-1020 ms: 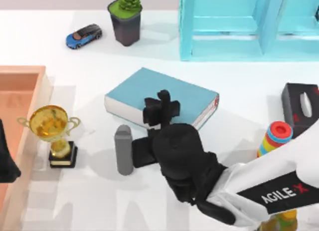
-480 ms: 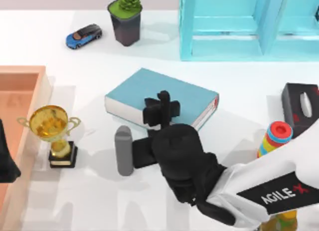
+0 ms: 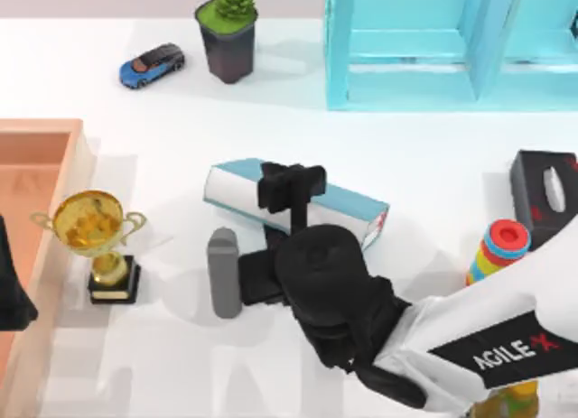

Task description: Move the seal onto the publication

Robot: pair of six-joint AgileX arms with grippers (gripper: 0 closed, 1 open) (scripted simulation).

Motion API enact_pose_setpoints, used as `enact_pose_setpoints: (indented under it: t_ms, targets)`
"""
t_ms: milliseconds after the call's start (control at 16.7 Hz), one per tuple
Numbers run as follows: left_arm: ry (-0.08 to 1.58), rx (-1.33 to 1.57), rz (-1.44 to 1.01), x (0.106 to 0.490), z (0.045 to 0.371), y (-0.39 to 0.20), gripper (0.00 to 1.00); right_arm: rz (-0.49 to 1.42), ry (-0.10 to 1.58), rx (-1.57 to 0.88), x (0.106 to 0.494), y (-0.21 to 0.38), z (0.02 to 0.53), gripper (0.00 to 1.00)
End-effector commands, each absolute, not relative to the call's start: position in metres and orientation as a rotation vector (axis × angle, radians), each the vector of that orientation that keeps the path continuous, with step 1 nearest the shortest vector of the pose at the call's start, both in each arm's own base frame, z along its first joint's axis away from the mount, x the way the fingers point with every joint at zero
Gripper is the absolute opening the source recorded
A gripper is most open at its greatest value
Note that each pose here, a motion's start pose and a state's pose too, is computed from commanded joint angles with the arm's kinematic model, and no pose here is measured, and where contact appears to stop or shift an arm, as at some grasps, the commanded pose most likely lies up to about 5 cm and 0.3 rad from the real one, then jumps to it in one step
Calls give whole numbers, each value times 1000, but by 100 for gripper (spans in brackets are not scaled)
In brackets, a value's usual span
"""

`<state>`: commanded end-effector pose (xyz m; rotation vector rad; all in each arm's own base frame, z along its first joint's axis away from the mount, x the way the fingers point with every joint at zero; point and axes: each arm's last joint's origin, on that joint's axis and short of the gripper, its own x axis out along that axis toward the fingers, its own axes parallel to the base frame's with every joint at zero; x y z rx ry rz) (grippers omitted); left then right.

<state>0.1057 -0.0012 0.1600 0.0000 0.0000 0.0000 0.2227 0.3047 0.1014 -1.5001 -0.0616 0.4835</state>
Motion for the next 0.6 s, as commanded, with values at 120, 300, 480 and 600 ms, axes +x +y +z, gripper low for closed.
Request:
enact_pose_setpoints:
  t_ms: [120, 300, 480, 600]
  targets:
    - [0, 0, 0, 106, 160, -1, 100, 484, -62, -1500, 223, 305, 101, 100]
    - [0, 0, 0, 106, 160, -1, 100, 484, -62, -1500, 223, 305, 101, 100]
    - [0, 0, 0, 106, 160, -1, 100, 484, -59, -1501, 223, 304, 101, 100]
    - [0, 0, 0, 106, 160, -1, 100, 488, -65, -1494, 224, 305, 103, 100]
